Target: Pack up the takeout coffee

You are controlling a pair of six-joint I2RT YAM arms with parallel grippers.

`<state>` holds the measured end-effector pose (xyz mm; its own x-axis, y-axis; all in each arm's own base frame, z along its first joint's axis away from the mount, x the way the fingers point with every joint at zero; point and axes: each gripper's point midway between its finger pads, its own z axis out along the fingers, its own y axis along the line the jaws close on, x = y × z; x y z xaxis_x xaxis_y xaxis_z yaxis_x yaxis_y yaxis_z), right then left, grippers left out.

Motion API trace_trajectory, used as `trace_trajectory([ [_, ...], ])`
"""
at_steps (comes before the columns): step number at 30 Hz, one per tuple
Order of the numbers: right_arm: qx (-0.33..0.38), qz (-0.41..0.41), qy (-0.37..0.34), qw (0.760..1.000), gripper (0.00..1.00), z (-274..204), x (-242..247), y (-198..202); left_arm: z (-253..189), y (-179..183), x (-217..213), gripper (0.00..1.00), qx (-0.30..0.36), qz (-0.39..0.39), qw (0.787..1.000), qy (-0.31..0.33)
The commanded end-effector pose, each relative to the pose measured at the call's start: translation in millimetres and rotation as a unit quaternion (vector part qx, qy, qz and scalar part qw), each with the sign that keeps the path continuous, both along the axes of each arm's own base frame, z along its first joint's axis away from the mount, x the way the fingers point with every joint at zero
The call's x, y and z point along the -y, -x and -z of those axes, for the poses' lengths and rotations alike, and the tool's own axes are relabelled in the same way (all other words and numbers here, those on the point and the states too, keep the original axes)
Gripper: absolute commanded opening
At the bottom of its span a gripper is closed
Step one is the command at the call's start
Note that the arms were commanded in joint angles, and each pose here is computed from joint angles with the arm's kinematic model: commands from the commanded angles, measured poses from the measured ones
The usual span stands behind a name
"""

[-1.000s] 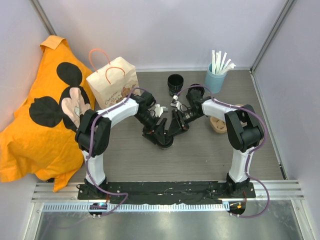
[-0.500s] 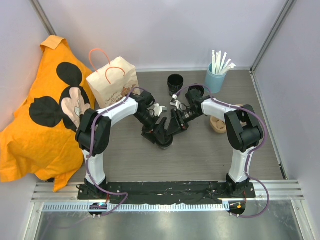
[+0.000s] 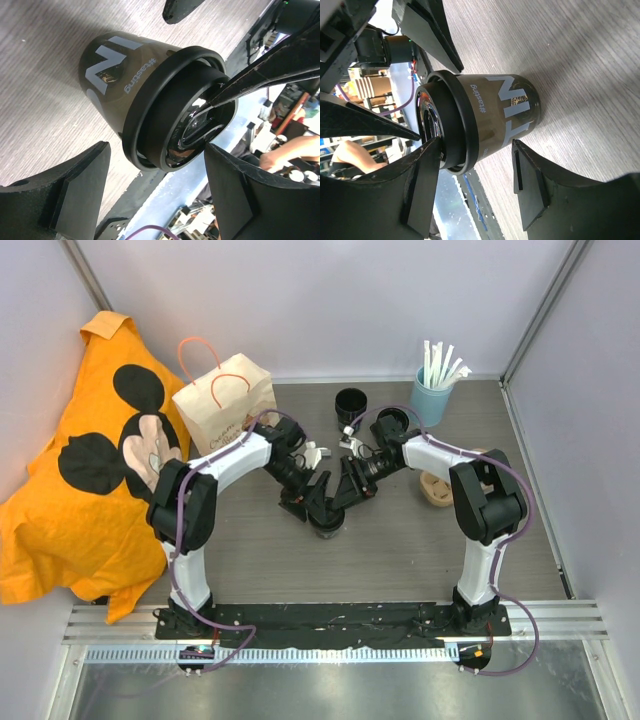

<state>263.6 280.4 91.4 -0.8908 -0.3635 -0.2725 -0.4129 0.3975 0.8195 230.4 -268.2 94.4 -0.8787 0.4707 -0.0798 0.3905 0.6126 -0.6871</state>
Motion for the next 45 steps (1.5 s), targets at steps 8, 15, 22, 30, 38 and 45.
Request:
trace_trajectory([
  [8,0.072,-0.017,0.007,0.997,0.61,-14.8,0.8,-4.4,0.8,-41.1,-16.1,0.8,0.141,0.002,0.989,-0.037],
  [15,0.073,-0.028,-0.02,0.997,0.61,-29.0,-1.6,1.1,-5.2,-42.4,-15.9,0.8,0.153,0.0,0.988,-0.033],
  [22,0.076,-0.034,-0.035,0.996,0.62,-40.8,-3.3,3.5,-7.7,-45.3,-17.2,0.8,0.165,-0.002,0.986,-0.036],
  [30,0.083,-0.035,-0.041,0.995,0.62,-47.7,-4.4,3.6,-8.7,-49.9,-18.0,0.81,0.174,-0.005,0.984,-0.04],
  [38,0.085,-0.032,-0.032,0.995,0.67,-44.5,-3.9,0.8,-19.4,-47.2,-12.5,0.81,0.172,-0.003,0.985,-0.016],
  [45,0.081,-0.03,-0.027,0.996,0.7,-39.8,-2.8,0.0,-35.8,-52.4,-6.2,0.86,0.197,0.007,0.98,0.012],
])
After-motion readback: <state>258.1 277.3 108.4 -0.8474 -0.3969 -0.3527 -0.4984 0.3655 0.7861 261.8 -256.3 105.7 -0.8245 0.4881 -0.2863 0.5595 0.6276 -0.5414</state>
